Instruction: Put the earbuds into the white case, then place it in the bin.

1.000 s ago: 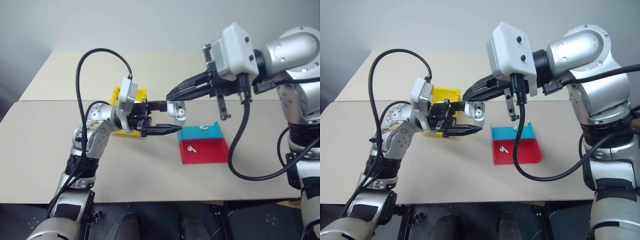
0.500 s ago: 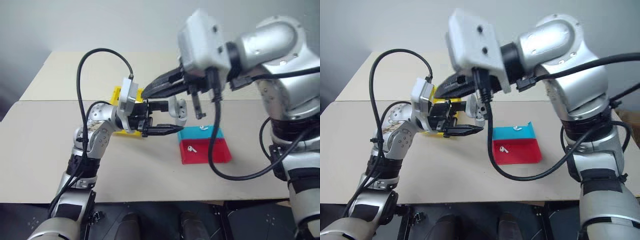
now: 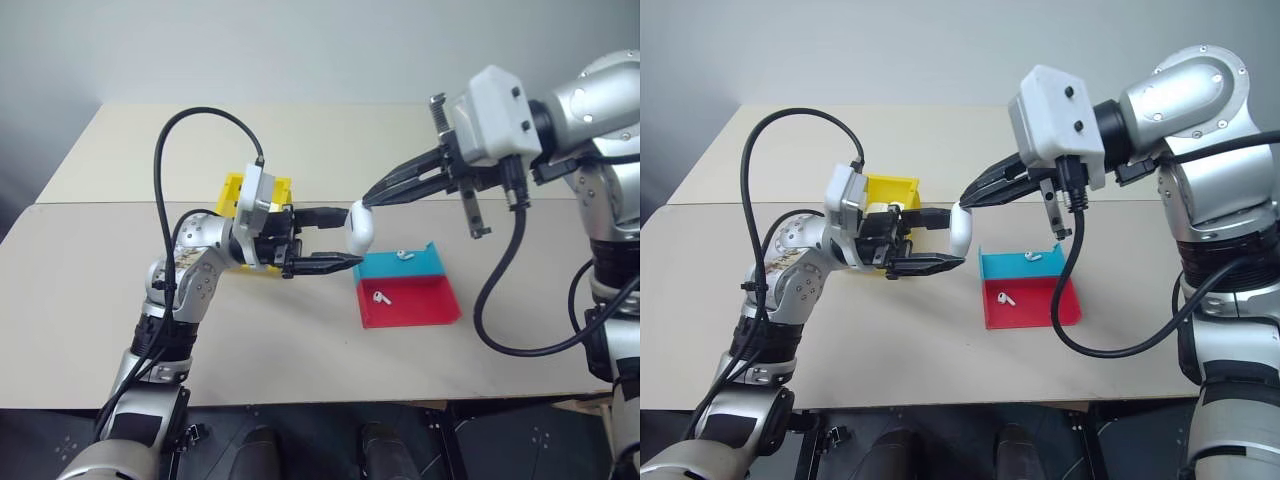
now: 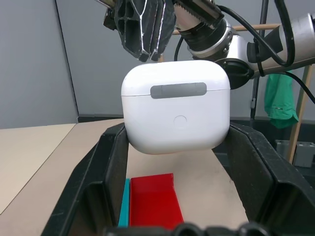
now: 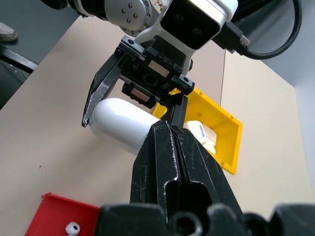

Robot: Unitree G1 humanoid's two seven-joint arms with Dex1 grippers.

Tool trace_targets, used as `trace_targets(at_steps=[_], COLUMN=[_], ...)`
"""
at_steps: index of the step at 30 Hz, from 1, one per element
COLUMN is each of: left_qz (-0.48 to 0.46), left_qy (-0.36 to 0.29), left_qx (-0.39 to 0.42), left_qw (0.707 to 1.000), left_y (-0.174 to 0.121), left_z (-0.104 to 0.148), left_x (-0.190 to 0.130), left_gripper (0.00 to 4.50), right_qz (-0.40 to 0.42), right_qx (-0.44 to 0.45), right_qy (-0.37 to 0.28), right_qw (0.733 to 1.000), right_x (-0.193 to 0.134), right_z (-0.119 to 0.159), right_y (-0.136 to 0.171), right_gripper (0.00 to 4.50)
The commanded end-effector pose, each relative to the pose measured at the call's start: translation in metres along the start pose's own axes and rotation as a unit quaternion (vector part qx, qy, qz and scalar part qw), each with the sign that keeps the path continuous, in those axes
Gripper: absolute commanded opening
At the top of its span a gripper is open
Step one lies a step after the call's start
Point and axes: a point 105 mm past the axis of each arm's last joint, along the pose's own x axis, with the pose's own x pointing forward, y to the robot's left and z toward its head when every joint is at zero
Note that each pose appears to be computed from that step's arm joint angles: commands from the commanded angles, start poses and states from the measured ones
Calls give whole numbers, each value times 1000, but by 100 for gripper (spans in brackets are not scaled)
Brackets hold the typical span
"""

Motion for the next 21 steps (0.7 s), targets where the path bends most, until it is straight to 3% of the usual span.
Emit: trace_targets(at_steps=[1, 6, 10, 14, 21], left_qz=[-5, 6, 39, 94, 218], left_qy=[-18, -24, -29, -25, 27], left_qx=[39, 41, 45, 60, 77], left_qw=[999, 999, 998, 993, 973], left_y=[0, 2, 5, 11, 22], left_z=[20, 21, 24, 30, 27], left_x=[2, 2, -7, -27, -75], left_gripper=[270, 270, 270, 270, 270], right_qz=[-34, -110, -169, -202, -230], right_qx=[-12, 25, 90, 168, 279], right_qy=[-26, -73, -90, -96, -37], right_qw=[999, 991, 977, 960, 932], right_x=[-12, -26, -42, -49, -36], right_z=[16, 25, 16, -1, -41], right_y=[-4, -14, -10, 10, 58], right_gripper=[3, 3, 3, 3, 3])
